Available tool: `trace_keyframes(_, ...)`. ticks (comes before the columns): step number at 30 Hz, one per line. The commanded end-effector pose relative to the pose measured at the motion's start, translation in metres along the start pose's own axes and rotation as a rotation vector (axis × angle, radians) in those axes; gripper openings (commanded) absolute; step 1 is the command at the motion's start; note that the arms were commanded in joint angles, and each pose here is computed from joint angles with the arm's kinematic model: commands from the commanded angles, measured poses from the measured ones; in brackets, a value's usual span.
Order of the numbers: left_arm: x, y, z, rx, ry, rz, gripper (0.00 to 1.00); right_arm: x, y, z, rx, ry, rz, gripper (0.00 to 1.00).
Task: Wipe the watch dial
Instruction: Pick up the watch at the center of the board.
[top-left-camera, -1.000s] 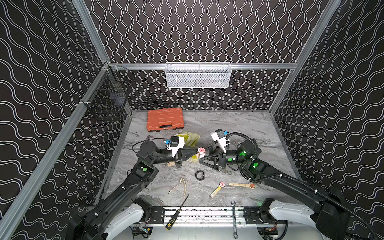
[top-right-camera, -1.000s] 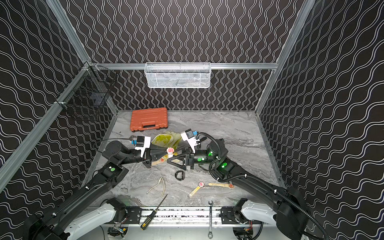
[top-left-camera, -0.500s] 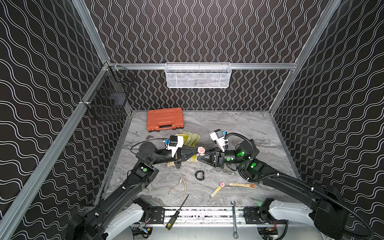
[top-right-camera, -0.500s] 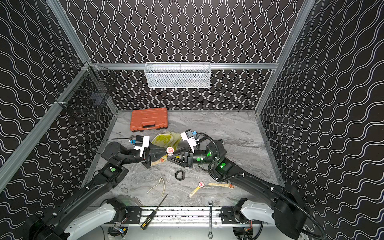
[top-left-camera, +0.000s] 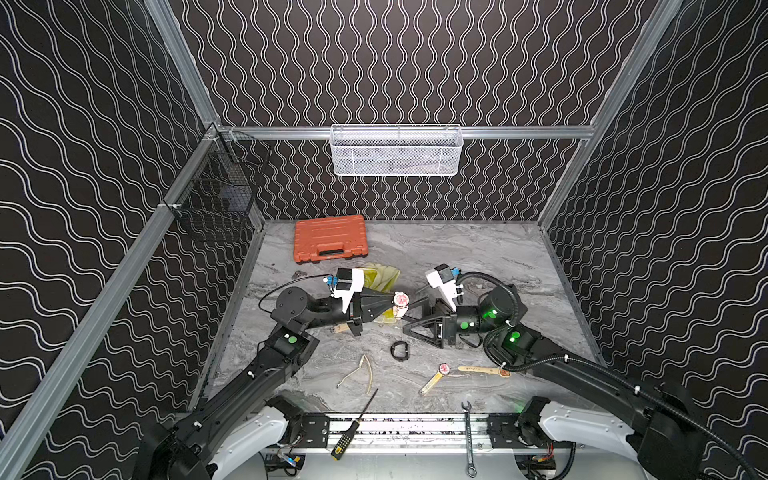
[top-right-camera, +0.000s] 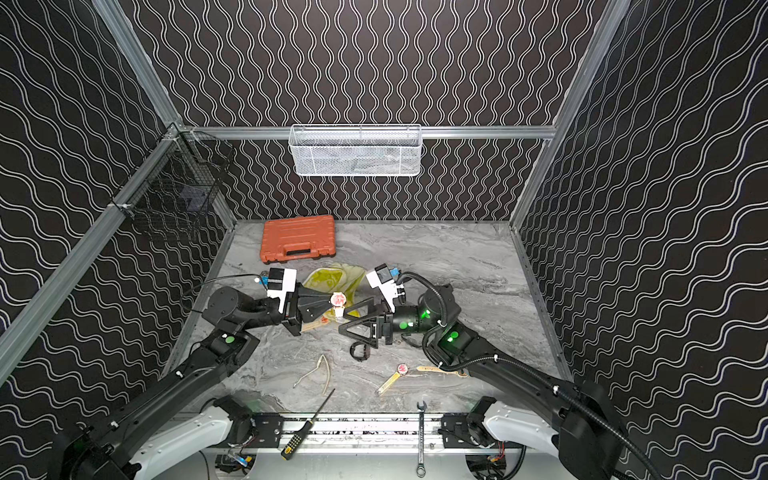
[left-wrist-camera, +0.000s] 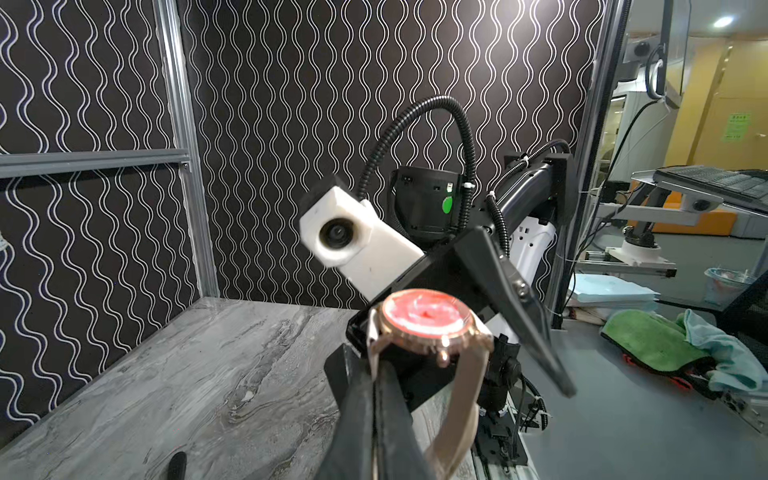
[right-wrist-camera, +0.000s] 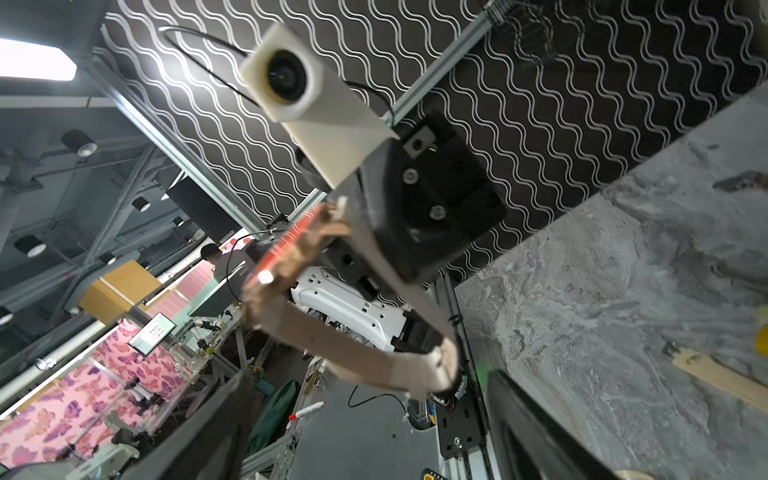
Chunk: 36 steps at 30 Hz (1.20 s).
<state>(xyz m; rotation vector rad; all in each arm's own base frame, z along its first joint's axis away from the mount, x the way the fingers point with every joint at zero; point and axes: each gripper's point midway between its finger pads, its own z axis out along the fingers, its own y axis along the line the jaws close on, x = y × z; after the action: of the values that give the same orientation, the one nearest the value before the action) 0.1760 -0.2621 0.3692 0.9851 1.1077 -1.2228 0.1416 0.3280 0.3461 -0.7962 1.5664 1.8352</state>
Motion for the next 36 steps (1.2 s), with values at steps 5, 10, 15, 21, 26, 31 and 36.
trace_keyframes(5, -0.005, -0.003, 0.001, 0.012, -0.007, 0.045, 0.00, -0.015, 0.010, 0.000, -0.003, -0.034, -0.069, 0.99)
trace_keyframes(10, -0.003, -0.002, 0.002, 0.019, -0.010, 0.041, 0.00, -0.022, 0.004, 0.010, -0.001, -0.032, -0.053, 0.99)
trace_keyframes(15, -0.004, -0.002, 0.002, 0.015, -0.016, 0.040, 0.00, -0.024, 0.001, 0.016, -0.016, -0.018, -0.047, 0.92)
trace_keyframes(21, -0.009, -0.001, 0.002, 0.008, -0.032, 0.028, 0.00, -0.018, -0.003, 0.015, -0.018, -0.014, -0.043, 0.55)
trace_keyframes(26, -0.011, 0.002, 0.003, 0.011, -0.045, -0.011, 0.00, -0.024, -0.002, 0.011, -0.015, -0.061, -0.051, 0.31)
trace_keyframes(31, -0.009, 0.002, 0.003, 0.015, -0.068, -0.042, 0.01, -0.026, 0.003, 0.010, -0.030, -0.067, -0.057, 0.19)
trace_keyframes(36, -0.004, 0.005, 0.000, -0.020, -0.056, -0.046, 0.09, -0.026, 0.006, 0.009, -0.029, -0.058, -0.061, 0.08)
